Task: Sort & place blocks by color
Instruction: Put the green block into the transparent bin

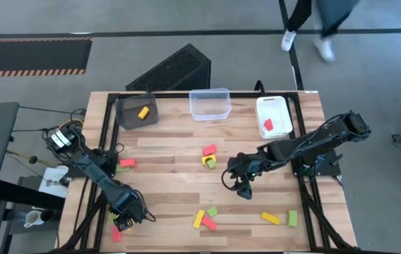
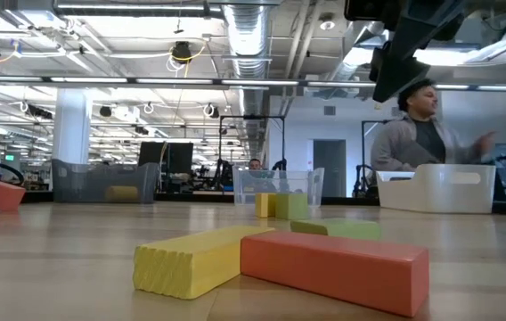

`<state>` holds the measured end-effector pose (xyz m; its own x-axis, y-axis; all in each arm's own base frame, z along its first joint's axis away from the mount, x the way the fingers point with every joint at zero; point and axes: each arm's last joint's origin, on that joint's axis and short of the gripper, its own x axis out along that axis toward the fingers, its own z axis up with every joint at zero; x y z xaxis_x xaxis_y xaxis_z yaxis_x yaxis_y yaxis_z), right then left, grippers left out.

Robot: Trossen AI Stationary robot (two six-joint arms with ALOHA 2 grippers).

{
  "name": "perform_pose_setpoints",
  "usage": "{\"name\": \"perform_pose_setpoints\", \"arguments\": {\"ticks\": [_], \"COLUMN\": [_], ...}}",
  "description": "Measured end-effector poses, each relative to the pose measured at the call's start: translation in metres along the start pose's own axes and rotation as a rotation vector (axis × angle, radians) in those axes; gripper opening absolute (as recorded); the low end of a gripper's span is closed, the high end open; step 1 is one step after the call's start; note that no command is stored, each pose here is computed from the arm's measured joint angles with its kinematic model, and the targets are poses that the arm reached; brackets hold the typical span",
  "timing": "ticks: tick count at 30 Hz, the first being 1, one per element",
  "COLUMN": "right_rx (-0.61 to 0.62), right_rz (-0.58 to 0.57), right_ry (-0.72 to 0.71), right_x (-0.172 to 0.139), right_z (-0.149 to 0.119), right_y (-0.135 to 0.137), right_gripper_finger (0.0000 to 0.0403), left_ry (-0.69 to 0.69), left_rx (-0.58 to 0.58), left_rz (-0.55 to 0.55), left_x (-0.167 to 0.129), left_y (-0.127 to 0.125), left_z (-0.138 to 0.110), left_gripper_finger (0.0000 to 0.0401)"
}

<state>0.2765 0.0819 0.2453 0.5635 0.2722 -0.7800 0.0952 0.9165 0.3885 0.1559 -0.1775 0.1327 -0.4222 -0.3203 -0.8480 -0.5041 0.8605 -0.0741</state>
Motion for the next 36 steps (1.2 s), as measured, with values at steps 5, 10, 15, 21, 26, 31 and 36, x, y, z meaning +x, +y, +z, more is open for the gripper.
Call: {"name": "perform_pose_setpoints", "arguments": {"ticks": [5, 10, 15, 21, 26, 31, 36], "right_rx": [0.004, 0.003, 0.003, 0.002, 0.002, 0.005, 0.013], "right_rz": [-0.003, -0.003, -0.003, -0.001, -0.001, 0.001, 0.045], "right_ry": [-0.002, -0.002, -0.003, -0.007, -0.007, -0.012, -0.096], "right_x": [0.000, 0.000, 0.000, 0.000, 0.000, 0.000, -0.001], "right_z": [0.001, 0.001, 0.001, 0.001, 0.001, 0.002, 0.011], "right_y": [-0.001, -0.001, -0.001, -0.001, -0.001, -0.001, 0.002], "right_gripper_finger": [0.0272, 0.0272, 0.0272, 0.0272, 0.0272, 0.0272, 0.0272], "left_ry": [0.003, 0.031, 0.034, 0.016, 0.015, -0.029, -0.154], "left_rx": [-0.036, -0.070, -0.077, -0.085, -0.099, -0.096, -0.129], "left_rz": [-0.055, -0.051, -0.044, -0.039, -0.035, -0.058, -0.147], "left_x": [0.008, 0.010, 0.011, 0.011, 0.011, 0.005, -0.018], "left_y": [0.000, 0.001, 0.001, 0.001, 0.002, 0.002, 0.007], "left_z": [0.003, 0.001, -0.001, 0.000, 0.000, -0.002, -0.008], "left_gripper_finger": [0.0258, 0.0254, 0.0217, 0.0160, 0.0111, 0.0097, 0.0116]}}
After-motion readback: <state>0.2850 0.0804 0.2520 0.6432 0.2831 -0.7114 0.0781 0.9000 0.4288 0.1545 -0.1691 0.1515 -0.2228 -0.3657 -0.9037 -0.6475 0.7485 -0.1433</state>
